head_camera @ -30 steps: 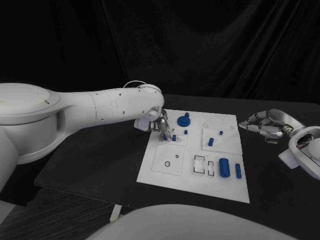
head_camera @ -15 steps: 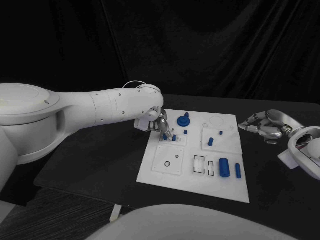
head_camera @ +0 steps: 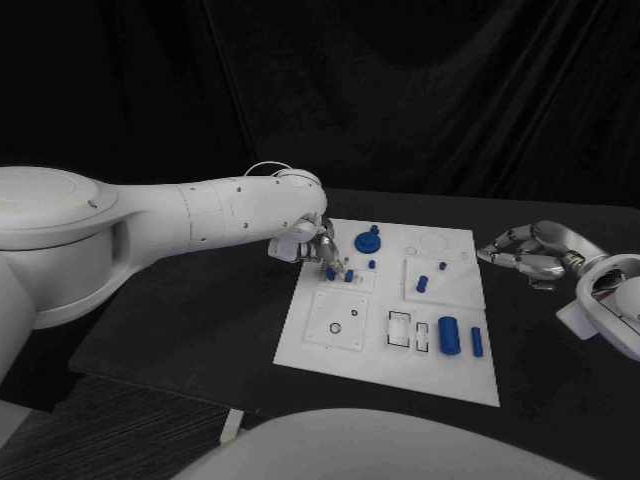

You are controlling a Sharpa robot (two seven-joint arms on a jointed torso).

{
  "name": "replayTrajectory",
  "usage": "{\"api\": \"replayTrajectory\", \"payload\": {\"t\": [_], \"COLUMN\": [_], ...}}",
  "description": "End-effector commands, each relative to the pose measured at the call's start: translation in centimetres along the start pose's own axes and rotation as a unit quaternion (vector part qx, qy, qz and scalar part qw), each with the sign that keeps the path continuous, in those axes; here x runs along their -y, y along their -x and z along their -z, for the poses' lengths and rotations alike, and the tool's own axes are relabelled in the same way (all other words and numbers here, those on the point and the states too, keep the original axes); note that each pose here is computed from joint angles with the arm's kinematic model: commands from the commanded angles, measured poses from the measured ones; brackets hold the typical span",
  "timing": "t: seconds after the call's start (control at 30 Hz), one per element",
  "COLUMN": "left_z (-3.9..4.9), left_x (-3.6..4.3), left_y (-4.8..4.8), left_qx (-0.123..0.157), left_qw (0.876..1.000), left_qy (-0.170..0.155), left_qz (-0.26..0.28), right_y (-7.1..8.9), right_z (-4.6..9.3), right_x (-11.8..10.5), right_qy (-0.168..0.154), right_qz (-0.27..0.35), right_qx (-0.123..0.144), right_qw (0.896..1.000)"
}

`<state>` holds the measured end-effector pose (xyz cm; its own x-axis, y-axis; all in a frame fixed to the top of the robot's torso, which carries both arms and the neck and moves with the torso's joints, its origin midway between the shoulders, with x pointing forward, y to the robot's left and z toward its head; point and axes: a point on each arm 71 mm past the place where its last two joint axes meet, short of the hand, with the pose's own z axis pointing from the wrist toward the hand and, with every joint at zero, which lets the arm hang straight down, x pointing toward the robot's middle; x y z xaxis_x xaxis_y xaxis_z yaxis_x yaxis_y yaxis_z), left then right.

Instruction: Assemble the parts on the task board

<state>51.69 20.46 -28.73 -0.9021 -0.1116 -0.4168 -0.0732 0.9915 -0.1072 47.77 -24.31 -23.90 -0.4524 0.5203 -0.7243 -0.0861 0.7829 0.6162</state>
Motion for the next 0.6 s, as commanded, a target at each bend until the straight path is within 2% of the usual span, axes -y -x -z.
{"api": "replayTrajectory", "payload": {"t": [0.03, 0.6], "left_z": [-0.01, 0.03], "left_x": [0.31, 0.43], "left_y": [0.01, -0.03], "left_qx": [0.009, 0.013], "left_qw": [1.000, 1.000], "left_qy": [-0.013, -0.018], "left_qz": [0.009, 0.011], "right_y": [-0.18, -0.38], "right_z": [-0.01, -0.07], "right_x": [0.21, 0.30], "right_qy": [-0.010, -0.014], "right_qz": [0.002, 0.003], "right_qx": [-0.006, -0.013], "right_qw": [1.000, 1.000]}}
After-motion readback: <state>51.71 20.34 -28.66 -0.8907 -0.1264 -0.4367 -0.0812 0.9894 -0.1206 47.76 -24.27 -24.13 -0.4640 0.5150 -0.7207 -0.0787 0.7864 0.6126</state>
